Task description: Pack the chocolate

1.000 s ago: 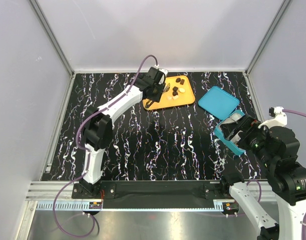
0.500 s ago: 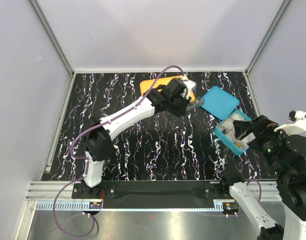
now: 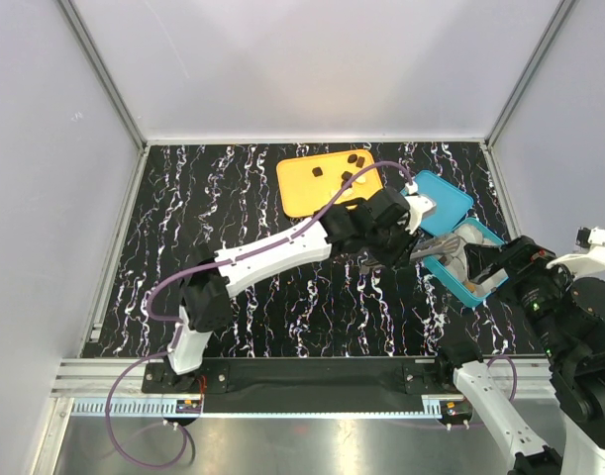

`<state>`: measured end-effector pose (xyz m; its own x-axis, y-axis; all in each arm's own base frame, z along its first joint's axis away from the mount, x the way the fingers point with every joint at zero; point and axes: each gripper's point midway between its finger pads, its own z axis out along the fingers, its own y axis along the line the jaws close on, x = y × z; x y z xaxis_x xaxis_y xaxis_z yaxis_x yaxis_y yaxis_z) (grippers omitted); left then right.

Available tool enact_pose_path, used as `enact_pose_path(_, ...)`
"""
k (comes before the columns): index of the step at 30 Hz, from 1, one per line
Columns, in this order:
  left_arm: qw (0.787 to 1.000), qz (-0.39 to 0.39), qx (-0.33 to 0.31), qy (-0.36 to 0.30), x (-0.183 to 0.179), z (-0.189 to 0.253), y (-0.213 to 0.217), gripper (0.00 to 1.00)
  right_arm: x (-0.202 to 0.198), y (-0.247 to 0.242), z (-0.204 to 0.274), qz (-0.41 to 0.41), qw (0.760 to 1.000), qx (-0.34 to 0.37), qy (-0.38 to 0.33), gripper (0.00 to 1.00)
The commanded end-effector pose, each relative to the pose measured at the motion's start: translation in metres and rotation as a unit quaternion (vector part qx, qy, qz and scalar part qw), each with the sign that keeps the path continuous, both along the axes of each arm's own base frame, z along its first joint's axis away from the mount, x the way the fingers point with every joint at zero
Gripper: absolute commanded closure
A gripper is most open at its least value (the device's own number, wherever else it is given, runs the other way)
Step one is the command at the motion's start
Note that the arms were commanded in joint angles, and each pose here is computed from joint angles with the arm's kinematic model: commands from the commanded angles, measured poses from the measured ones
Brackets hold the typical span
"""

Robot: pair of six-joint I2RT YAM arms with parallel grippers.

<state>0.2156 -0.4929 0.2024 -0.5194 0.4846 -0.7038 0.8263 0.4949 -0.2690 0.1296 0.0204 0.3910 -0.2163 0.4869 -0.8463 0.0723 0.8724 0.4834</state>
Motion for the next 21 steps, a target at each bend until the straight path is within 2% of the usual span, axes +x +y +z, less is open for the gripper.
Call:
enact_pose_path(1, 0.998, -0.023, -0.054, -0.018, -0.001, 0.020, -0.029, 0.66, -0.005, -0.008, 0.006, -0.014, 1.000, -0.010, -0.014, 0.00)
enact_pose_path(15, 0.995, -0.062, -0.074, -0.010, -0.008, -0.008, -0.061, 0.64, -0.004, -0.009, 0.005, -0.015, 1.000, -0.016, -0.019, 0.00)
enact_pose_path(21, 0.997, -0.059, -0.058, -0.008, -0.006, -0.026, -0.065, 0.62, -0.005, -0.012, 0.004, -0.020, 0.999, -0.019, -0.021, 0.00)
